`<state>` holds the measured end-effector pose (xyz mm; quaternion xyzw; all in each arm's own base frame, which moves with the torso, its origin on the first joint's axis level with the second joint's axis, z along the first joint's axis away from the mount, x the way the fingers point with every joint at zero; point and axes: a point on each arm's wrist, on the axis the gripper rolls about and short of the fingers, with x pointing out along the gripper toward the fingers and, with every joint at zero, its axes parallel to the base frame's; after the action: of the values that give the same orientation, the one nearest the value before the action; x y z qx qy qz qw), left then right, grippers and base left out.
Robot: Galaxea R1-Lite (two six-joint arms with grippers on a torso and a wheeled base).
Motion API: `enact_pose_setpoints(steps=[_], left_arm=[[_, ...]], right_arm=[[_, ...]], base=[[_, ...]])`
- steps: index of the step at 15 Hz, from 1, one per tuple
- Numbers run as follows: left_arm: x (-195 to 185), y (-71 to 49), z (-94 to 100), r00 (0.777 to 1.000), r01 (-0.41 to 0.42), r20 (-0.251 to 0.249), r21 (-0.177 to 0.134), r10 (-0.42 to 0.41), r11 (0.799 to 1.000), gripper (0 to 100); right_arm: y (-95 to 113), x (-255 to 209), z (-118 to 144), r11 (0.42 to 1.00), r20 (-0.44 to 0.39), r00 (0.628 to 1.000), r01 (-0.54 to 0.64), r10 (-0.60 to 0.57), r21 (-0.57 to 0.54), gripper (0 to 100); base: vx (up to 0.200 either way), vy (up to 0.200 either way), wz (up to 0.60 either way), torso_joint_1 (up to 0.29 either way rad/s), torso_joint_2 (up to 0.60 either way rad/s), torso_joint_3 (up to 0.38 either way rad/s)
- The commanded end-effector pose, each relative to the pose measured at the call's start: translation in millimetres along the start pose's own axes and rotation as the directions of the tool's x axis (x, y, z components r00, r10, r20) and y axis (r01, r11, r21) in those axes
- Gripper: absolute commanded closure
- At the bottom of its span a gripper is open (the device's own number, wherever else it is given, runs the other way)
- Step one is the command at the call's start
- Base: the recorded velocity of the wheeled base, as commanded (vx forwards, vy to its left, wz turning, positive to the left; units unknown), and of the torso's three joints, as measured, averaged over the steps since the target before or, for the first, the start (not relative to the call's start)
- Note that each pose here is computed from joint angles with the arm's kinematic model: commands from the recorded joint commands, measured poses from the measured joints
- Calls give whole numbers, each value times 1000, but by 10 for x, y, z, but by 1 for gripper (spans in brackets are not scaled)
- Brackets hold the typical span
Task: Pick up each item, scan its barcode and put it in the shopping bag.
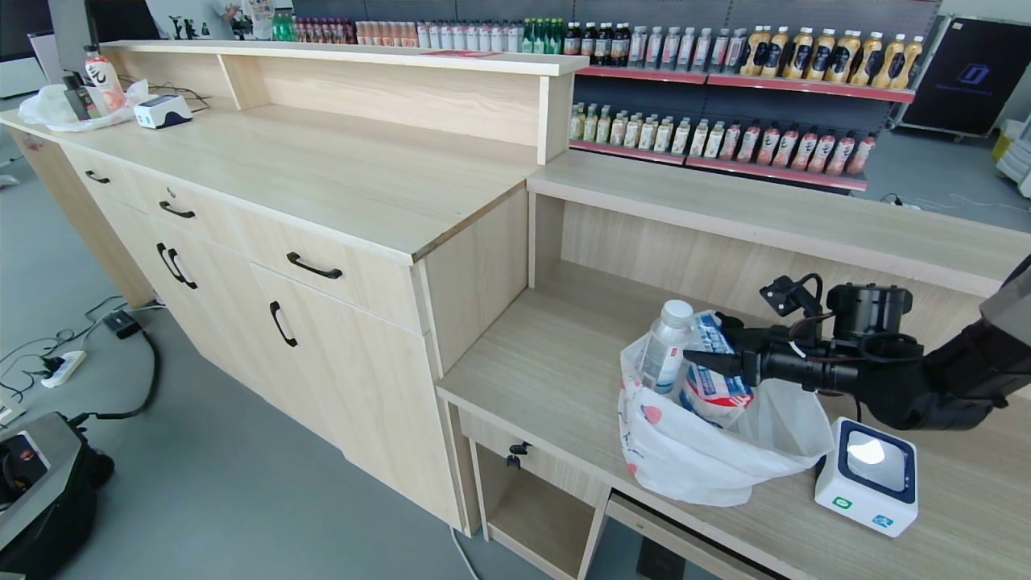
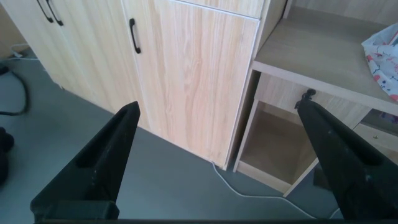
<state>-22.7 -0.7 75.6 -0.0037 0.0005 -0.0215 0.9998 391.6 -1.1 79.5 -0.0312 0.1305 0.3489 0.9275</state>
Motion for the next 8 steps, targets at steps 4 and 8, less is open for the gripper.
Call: enact_pose_setpoints(steps=[4, 8], left_arm=[[0, 0, 0, 1000, 0, -1, 0, 0, 1000, 0], [0, 0, 1, 1000, 0, 1, 0, 0, 1000, 0]], right_arm=[[120, -185, 453, 999, 94, 996, 7, -3, -44, 0], [379, -596, 1014, 987, 220, 975, 45, -10, -155, 0]], base=[[0, 0, 0, 0, 0, 0], [0, 0, 0, 0, 0, 0]])
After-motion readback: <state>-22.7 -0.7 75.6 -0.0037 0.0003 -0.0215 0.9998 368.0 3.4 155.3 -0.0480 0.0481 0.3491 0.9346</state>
